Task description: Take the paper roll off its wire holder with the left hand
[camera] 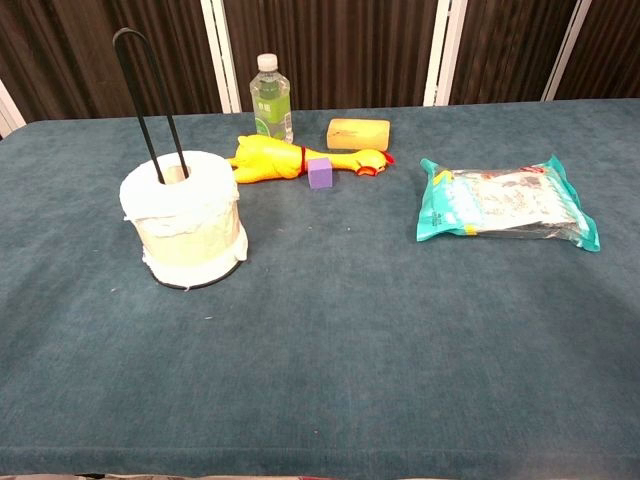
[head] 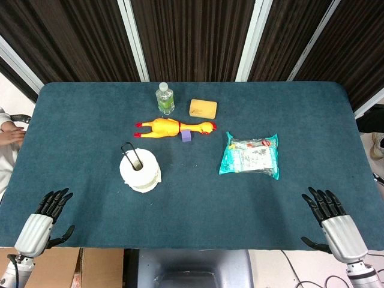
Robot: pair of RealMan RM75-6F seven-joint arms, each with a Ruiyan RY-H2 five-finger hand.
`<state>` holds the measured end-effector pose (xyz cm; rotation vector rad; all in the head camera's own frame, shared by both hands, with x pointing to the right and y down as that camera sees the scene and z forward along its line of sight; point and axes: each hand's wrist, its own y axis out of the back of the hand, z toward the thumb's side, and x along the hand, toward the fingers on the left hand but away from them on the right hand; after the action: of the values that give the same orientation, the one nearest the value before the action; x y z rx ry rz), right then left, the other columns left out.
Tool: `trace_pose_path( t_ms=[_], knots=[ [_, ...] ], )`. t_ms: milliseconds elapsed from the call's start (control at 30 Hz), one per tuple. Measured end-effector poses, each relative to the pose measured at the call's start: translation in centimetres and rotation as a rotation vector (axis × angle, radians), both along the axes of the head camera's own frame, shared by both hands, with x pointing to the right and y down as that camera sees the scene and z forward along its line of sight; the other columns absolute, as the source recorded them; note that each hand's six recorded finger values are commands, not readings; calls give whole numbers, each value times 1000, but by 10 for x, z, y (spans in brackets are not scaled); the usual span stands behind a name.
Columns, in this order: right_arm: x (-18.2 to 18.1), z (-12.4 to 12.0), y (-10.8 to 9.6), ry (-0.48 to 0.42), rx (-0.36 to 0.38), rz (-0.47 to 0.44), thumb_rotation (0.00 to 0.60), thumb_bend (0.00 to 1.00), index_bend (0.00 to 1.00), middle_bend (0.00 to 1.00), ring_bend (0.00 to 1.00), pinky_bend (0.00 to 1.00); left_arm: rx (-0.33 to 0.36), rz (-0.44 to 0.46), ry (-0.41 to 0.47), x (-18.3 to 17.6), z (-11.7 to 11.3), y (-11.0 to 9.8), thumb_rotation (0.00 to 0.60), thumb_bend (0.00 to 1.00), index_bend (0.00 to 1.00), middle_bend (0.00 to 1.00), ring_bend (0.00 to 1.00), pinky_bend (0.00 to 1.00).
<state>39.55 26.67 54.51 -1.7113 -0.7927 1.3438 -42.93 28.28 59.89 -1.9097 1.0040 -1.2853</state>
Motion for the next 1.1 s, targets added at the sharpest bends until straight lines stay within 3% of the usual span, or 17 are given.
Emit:
trace_pose_path(
  t_ms=[133,233,467,567,767,1100],
  knots=[
    [0,0,0,-2,1,1,600,39,0,0,0,0,5,-15,51,4,1,-2,600,352,0,0,0,0],
    [0,-2,-1,-7,6,9,600,39,0,0,0,0,8,-46,149,13,3,-7,600,334,0,0,0,0],
    [2,-2,-4,-13,9,24,600,40,0,0,0,0,-34,-234,533,43,21,-43,600,325,0,0,0,27],
    [3,-1,-5,-9,4,28,600,40,0,0,0,0,-73,-301,626,58,36,-59,600,325,0,0,0,19],
    [6,-1,-8,-11,8,44,600,40,0,0,0,0,-165,-337,670,96,70,-82,600,316,0,0,0,15],
    [8,1,-11,-6,2,51,600,40,0,0,0,0,-208,-351,667,136,102,-98,600,316,0,0,0,14]
  ],
)
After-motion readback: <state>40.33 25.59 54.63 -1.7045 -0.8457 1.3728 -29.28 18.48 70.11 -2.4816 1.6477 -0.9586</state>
